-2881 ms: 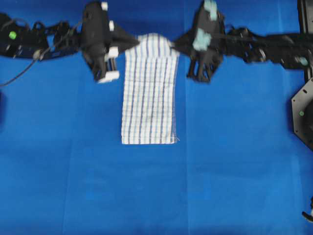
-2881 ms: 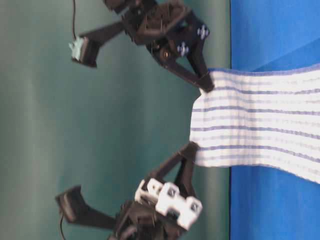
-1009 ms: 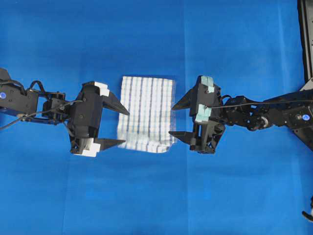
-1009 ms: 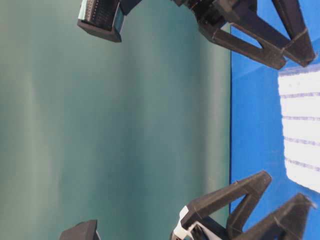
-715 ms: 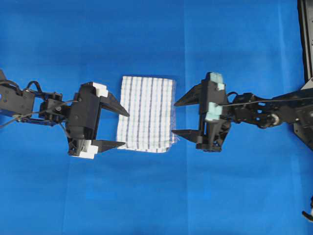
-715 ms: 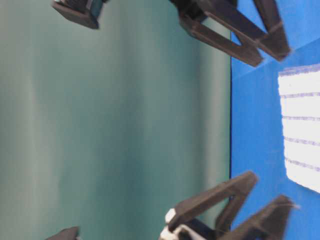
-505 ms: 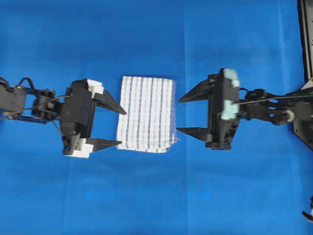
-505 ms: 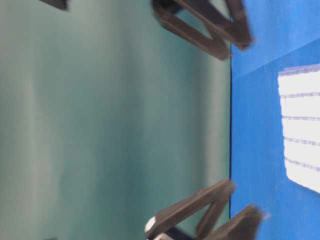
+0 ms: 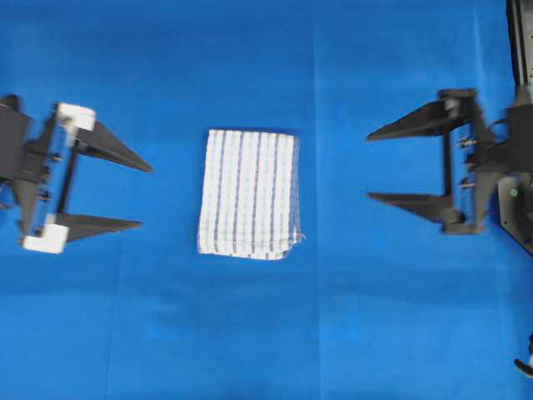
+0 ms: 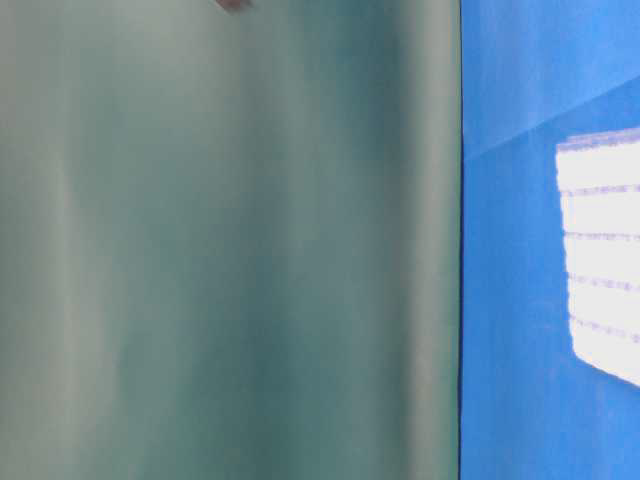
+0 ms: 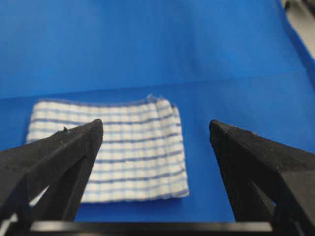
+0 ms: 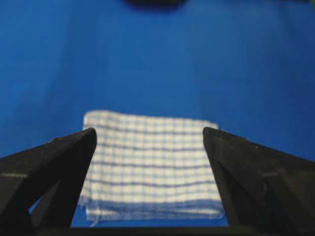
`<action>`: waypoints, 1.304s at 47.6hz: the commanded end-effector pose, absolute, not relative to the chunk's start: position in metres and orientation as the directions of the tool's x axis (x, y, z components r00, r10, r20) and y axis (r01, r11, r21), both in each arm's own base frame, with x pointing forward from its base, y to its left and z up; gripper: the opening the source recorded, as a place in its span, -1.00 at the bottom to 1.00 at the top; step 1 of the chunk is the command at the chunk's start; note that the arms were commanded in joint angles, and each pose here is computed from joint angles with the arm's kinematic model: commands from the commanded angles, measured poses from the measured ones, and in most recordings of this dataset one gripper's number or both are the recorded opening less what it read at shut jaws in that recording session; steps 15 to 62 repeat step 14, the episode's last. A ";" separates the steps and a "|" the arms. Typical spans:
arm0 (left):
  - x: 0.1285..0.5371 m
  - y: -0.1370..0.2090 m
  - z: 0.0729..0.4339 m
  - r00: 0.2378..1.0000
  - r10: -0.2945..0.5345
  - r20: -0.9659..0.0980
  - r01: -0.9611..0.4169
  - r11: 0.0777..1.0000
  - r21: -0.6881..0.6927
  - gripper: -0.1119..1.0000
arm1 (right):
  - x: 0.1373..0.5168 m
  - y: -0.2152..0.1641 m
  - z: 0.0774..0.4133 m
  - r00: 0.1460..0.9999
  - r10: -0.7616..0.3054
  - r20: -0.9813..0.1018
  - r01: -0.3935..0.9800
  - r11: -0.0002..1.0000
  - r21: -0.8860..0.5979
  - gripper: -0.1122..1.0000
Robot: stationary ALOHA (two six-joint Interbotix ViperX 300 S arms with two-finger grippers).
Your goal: Fold the blue towel.
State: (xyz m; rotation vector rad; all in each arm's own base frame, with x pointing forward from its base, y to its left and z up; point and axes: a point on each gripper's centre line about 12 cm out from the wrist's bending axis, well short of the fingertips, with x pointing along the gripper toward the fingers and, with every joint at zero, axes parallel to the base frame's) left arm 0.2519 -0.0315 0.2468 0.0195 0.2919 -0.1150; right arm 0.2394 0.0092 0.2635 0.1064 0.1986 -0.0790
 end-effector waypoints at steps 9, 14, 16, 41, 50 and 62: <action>0.199 -0.022 0.261 0.987 -0.100 -0.126 0.104 0.994 0.020 0.83 | 0.198 0.005 0.263 0.992 -0.054 -0.111 0.066 0.993 0.103 0.74; 0.179 -0.017 0.255 0.992 -0.090 -0.088 0.092 0.996 0.019 0.83 | 0.183 0.002 0.253 0.994 -0.055 -0.096 0.065 0.993 0.103 0.74; 0.179 -0.017 0.255 0.992 -0.090 -0.088 0.092 0.996 0.019 0.83 | 0.183 0.002 0.253 0.994 -0.055 -0.096 0.065 0.993 0.103 0.74; 0.179 -0.017 0.255 0.992 -0.090 -0.088 0.092 0.996 0.019 0.83 | 0.183 0.002 0.253 0.994 -0.055 -0.096 0.065 0.993 0.103 0.74; 0.179 -0.017 0.255 0.992 -0.090 -0.088 0.092 0.996 0.019 0.83 | 0.183 0.002 0.253 0.994 -0.055 -0.096 0.065 0.993 0.103 0.74; 0.179 -0.017 0.255 0.992 -0.090 -0.088 0.092 0.996 0.019 0.83 | 0.183 0.002 0.253 0.994 -0.055 -0.096 0.065 0.993 0.103 0.74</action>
